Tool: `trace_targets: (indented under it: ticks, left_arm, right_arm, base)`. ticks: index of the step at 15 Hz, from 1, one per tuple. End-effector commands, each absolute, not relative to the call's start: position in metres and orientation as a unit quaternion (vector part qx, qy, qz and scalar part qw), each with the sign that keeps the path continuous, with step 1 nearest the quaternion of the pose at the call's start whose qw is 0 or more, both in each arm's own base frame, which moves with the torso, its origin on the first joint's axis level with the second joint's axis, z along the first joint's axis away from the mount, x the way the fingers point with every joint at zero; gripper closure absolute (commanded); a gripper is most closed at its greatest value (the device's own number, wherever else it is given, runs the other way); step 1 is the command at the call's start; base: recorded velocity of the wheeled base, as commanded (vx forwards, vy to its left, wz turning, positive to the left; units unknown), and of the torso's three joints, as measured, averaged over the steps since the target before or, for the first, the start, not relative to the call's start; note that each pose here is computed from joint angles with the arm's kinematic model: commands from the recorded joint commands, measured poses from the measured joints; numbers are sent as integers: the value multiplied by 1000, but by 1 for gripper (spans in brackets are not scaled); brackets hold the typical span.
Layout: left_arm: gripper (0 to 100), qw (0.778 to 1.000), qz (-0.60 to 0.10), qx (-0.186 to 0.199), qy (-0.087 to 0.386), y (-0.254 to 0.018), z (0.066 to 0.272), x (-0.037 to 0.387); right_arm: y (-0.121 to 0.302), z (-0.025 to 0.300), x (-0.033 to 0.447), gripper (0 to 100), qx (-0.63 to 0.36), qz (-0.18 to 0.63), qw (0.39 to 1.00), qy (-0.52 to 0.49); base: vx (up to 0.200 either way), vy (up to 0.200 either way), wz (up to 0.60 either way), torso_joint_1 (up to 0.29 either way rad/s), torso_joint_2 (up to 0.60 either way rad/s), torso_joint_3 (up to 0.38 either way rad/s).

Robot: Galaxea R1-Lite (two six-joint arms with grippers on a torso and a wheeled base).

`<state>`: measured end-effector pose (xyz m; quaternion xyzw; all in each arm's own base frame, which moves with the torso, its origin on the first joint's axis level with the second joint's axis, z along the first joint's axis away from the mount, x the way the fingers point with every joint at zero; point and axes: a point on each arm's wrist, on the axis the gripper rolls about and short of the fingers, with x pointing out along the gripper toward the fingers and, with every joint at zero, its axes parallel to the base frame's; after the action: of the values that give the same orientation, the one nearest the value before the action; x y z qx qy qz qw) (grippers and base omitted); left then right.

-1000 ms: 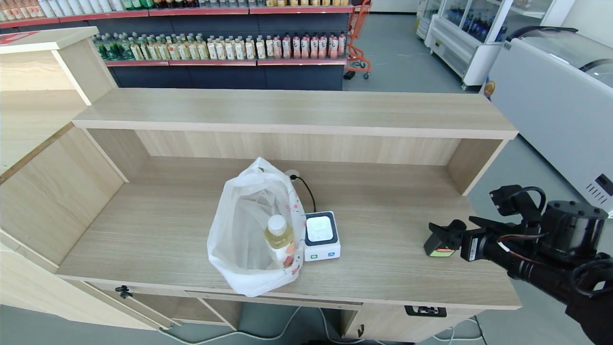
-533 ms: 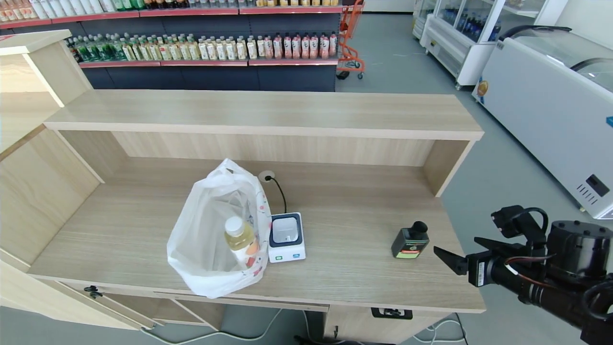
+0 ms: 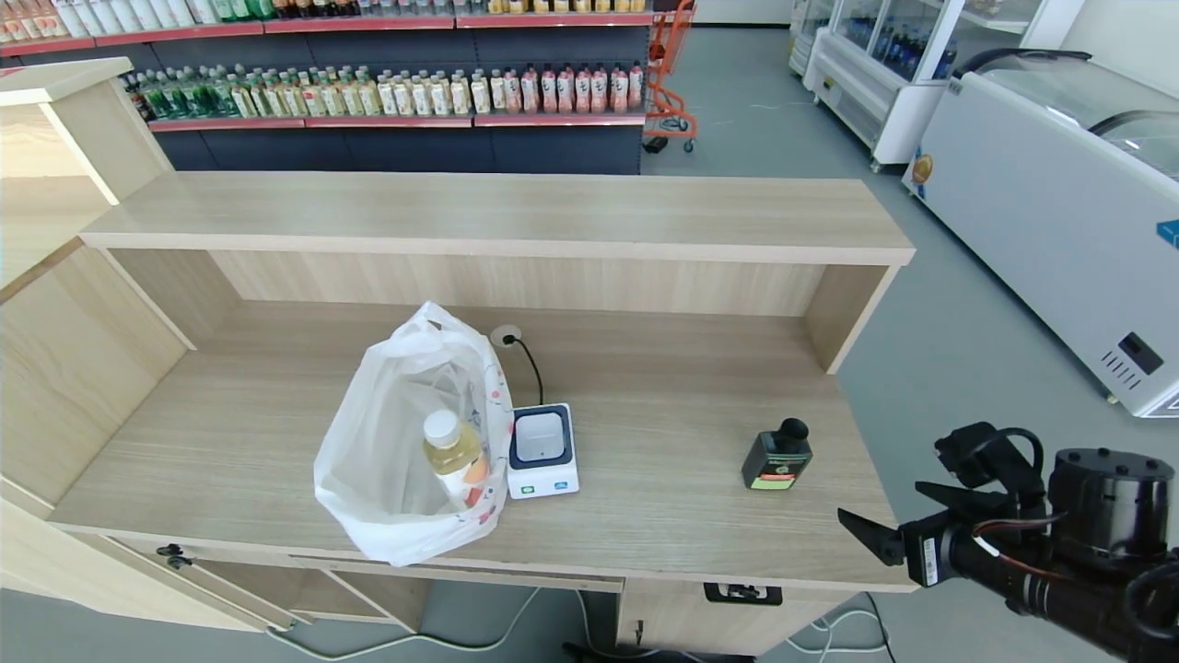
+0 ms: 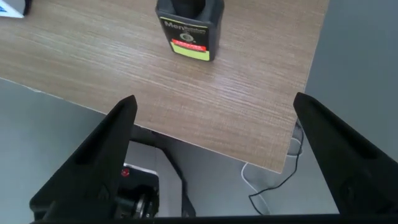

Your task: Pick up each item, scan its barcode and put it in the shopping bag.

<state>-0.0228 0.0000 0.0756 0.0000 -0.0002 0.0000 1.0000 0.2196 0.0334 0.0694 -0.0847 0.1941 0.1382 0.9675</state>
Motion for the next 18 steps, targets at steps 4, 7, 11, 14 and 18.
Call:
trace_targets:
  ticks: [4, 7, 11, 14, 18]
  left_arm:
    - [0, 1000, 0, 0, 0, 0, 76, -23]
    - [0, 1000, 0, 0, 1, 0, 76, -23]
    - [0, 1000, 0, 0, 0, 0, 76, -23]
    - [0, 1000, 0, 0, 0, 0, 76, -23]
    - [0, 1000, 0, 0, 1, 0, 76, -23]
  right_arm:
    - [26, 48, 238, 0, -151, 132, 954, 224]
    - [25, 37, 251, 0, -168, 126, 950, 233]
    - [29, 23, 280, 0, -170, 128, 956, 202]
    - [39, 16, 294, 0, -170, 149, 957, 184]
    - [56, 16, 313, 0, -193, 174, 954, 151]
  base:
    - [0, 0, 0, 0, 0, 0]
    - [0, 0, 0, 0, 0, 0]
    - [0, 0, 0, 0, 0, 0]
    - [0, 0, 0, 0, 0, 0]
    - [0, 0, 0, 0, 0, 0]
